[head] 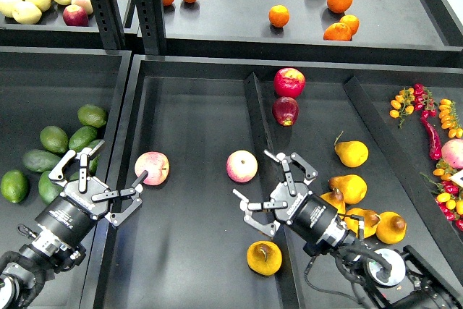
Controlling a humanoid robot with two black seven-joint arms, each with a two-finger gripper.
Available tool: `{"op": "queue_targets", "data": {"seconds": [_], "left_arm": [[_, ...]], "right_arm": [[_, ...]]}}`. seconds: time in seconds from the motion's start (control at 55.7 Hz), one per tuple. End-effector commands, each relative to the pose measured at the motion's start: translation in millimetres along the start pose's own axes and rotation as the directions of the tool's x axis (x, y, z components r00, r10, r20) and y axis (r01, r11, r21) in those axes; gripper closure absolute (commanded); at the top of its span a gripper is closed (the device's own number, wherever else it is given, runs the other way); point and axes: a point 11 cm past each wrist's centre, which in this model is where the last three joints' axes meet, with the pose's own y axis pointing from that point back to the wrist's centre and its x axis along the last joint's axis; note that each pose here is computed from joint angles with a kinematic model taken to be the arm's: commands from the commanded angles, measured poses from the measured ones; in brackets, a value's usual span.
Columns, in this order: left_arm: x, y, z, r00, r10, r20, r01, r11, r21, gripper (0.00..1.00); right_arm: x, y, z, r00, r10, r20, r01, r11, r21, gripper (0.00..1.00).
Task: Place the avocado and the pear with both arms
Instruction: 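Lower the right gripper to the yellow-orange pear near the robot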
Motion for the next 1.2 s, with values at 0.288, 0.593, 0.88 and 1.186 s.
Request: {"op": "queue_targets", "data": {"seconds": [0.288, 0.593, 0.88, 1.186], "left_arm": [[-1.0, -0.8, 0.0, 1.0, -0.003, 0.001, 0.003, 1.0, 0.001, 0.01], [-2.5, -0.1, 2.3, 1.0, -0.007, 0.005, 0.007, 1.0, -0.006, 0.01], [-1.1, 3.2, 0.5, 1.0, 0.0, 0.001, 0.0, 1.0, -0.007, 0.01], [-0.4, 3.6, -2.7, 1.0, 0.002, -0.001, -0.002, 1.0, 0.001, 0.01]], "right_arm": [[56.9, 89.7, -10.2, 0.936, 0.297, -0.191, -0.327, 0.933, -0.15, 0.0], [76.4, 89.0, 11.6, 0.917, 0.342, -0.208, -0.383, 0.898, -0.215, 0.0], [80.9, 59.2, 20.7, 0.926, 0.325, -0.192, -0.365, 0.9, -0.238, 0.0], [79.8, 30.8, 28.3, 0.94, 0.301, -0.158, -0.332, 0.913, -0.238, 0.0]]}}
